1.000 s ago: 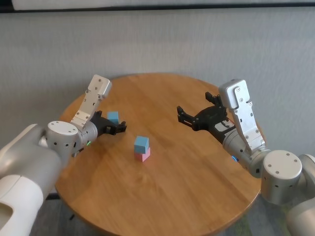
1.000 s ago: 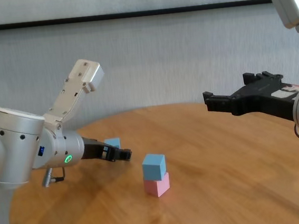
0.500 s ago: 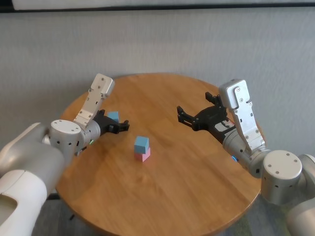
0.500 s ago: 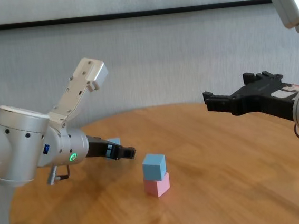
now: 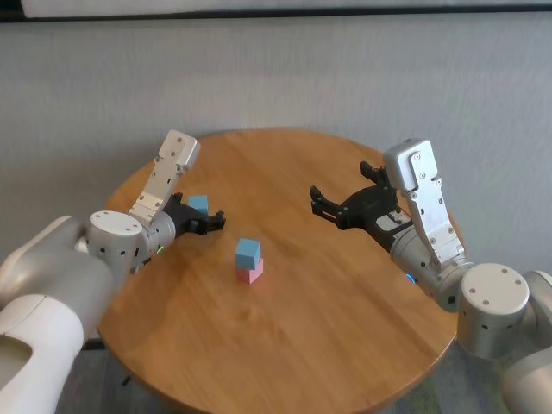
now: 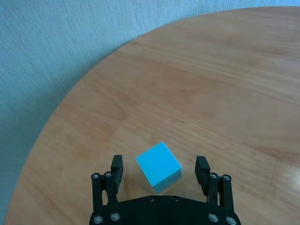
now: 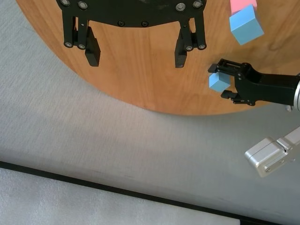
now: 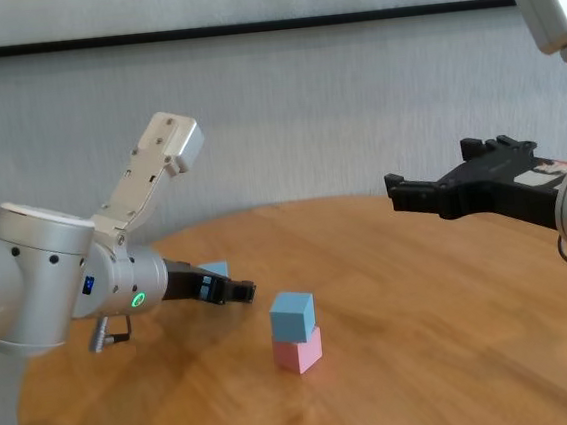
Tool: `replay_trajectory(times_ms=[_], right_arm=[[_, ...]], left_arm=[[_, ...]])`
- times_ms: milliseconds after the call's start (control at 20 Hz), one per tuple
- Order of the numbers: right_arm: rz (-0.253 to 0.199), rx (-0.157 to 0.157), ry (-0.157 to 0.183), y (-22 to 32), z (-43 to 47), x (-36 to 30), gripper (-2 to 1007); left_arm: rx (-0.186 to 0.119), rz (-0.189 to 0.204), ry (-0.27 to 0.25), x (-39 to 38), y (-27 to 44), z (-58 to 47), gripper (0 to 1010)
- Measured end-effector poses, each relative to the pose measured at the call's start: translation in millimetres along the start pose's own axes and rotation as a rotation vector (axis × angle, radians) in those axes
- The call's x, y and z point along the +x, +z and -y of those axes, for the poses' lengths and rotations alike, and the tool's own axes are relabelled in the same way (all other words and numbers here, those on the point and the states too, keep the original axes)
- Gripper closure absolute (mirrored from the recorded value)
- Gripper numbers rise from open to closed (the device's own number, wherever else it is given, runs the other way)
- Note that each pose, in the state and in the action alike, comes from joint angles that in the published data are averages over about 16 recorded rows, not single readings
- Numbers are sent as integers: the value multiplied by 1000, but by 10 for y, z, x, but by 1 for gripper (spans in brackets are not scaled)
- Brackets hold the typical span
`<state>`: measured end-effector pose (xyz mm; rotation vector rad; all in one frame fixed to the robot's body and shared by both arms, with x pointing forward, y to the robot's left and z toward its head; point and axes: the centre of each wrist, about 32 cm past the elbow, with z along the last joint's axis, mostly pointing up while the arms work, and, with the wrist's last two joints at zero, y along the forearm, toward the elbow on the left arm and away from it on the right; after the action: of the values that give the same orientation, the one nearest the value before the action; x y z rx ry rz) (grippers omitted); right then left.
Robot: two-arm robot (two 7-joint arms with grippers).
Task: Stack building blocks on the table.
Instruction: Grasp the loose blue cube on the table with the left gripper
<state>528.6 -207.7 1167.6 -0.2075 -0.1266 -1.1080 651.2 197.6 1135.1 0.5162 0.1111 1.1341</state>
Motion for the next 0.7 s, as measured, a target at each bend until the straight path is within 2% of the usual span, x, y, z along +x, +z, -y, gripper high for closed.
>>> replay_trajectory(times_ms=[400,700], right_arm=[[0,0,0,0,0,0,0],[0,0,0,0,0,0,0]], left_arm=[[-3,-3,1,5,-5,12,72],[-6,-5,0,9,-10,19,197]])
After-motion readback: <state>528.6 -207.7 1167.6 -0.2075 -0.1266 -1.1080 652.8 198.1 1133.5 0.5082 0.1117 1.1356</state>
